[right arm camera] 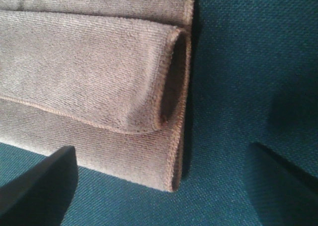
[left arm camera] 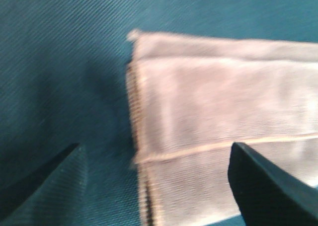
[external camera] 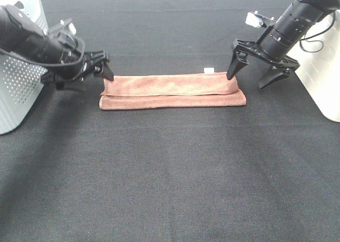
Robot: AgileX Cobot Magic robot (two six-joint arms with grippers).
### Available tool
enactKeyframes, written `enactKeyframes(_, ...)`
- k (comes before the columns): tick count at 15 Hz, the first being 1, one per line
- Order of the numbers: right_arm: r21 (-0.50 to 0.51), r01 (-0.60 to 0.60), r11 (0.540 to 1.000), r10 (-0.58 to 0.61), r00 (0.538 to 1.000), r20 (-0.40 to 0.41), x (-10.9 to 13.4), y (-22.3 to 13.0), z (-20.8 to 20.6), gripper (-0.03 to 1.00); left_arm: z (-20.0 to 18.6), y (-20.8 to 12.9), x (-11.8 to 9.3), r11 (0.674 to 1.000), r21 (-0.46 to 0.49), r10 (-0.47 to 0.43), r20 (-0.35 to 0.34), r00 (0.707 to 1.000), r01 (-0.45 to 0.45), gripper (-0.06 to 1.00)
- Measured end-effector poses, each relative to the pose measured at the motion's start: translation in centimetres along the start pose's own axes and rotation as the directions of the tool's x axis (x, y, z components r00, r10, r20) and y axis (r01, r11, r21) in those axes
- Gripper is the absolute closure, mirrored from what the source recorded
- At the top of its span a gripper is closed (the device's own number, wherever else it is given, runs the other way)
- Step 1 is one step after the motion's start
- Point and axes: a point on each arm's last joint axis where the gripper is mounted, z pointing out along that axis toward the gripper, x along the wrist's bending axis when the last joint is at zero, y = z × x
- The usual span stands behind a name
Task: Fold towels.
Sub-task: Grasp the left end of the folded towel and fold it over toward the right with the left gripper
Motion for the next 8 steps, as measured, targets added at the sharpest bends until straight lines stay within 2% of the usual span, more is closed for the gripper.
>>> enactKeyframes(2,0.002,0.005,1.0,-0.005,1.0,0.007,-0.1,0.0,0.0,0.12,0.9,0.0,0.3,1.0,0.01,-0.019,0.001,1.0,0.019,0.2)
enactKeyframes(4,0.003,0.006,1.0,-0.006,1.0,0.009,-0.1,0.0,0.0,0.12,2.1,0.4,0.1,0.998,0.042,-0.041,0.033,0.999,0.04,0.2)
enactKeyframes(6,0.002,0.006,1.0,-0.006,1.0,0.009,-0.1,0.0,0.0,0.12,3.1,1.1,-0.5,0.995,0.078,-0.063,0.084,0.994,0.056,0.2)
enactKeyframes(8,-0.005,0.006,1.0,-0.006,1.0,0.011,-0.1,0.0,0.0,0.12,4.5,1.5,-1.0,0.984,0.136,-0.132,0.142,0.981,0.113,0.27)
